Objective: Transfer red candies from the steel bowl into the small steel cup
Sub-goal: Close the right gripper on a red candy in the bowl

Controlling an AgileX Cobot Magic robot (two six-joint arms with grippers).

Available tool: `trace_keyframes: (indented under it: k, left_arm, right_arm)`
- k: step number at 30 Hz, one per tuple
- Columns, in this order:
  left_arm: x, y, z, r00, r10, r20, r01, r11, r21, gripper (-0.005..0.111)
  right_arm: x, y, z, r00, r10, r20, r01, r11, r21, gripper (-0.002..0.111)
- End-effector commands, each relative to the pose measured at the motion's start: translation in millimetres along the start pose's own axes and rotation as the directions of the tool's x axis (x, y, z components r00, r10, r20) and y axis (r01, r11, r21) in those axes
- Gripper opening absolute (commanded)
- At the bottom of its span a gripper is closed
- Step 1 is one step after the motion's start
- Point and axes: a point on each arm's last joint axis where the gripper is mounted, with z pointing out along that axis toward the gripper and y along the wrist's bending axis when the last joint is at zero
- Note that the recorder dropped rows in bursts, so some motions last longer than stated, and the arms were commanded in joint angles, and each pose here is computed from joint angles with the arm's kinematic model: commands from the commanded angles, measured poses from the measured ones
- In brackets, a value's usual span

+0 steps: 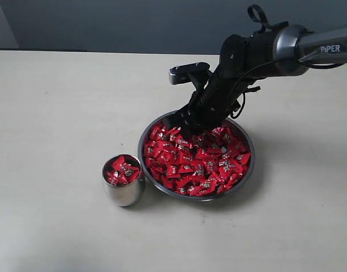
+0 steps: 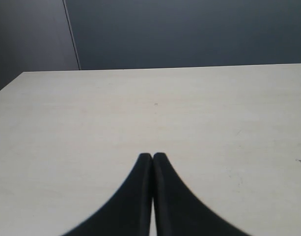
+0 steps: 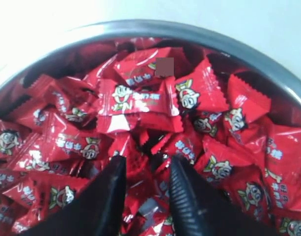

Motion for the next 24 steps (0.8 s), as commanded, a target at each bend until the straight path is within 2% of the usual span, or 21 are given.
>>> trace_keyframes:
  k: [1, 9, 12, 14, 24]
  left_arm:
    - [0.9, 0.0, 0.0, 1.000, -0.002, 0.002, 0.002, 1.000, -0.001, 0.000]
    - [0.9, 0.0, 0.0, 1.000, -0.002, 0.002, 0.002, 1.000, -0.001, 0.000]
    - [0.9, 0.0, 0.0, 1.000, -0.002, 0.002, 0.002, 1.000, -0.001, 0.000]
    - [0.9, 0.0, 0.0, 1.000, -0.002, 0.002, 0.002, 1.000, -0.001, 0.000]
    - [0.9, 0.0, 0.0, 1.000, -0.002, 0.002, 0.002, 1.000, -0.001, 0.000]
  right_arm:
    - [-1.7, -1.2, -2.4, 1.000, 0.006, -0.002, -0.006, 1.000, -0.005, 0.031]
    - [2.8, -2.4, 5.7, 0.999, 0.016, -0.044, -0.017, 1.000, -0.010, 0.030]
    - [2.5, -2.4, 5.7, 0.999, 0.019, -0.041, -0.019, 1.000, -0.009, 0.015]
    - [2.5, -2.4, 5.7, 0.999, 0.019, -0.041, -0.019, 1.000, -0.009, 0.000]
    - [0.6, -1.9, 0.4, 1.000, 0.010, -0.025, -0.010, 1.000, -0.004, -0.001]
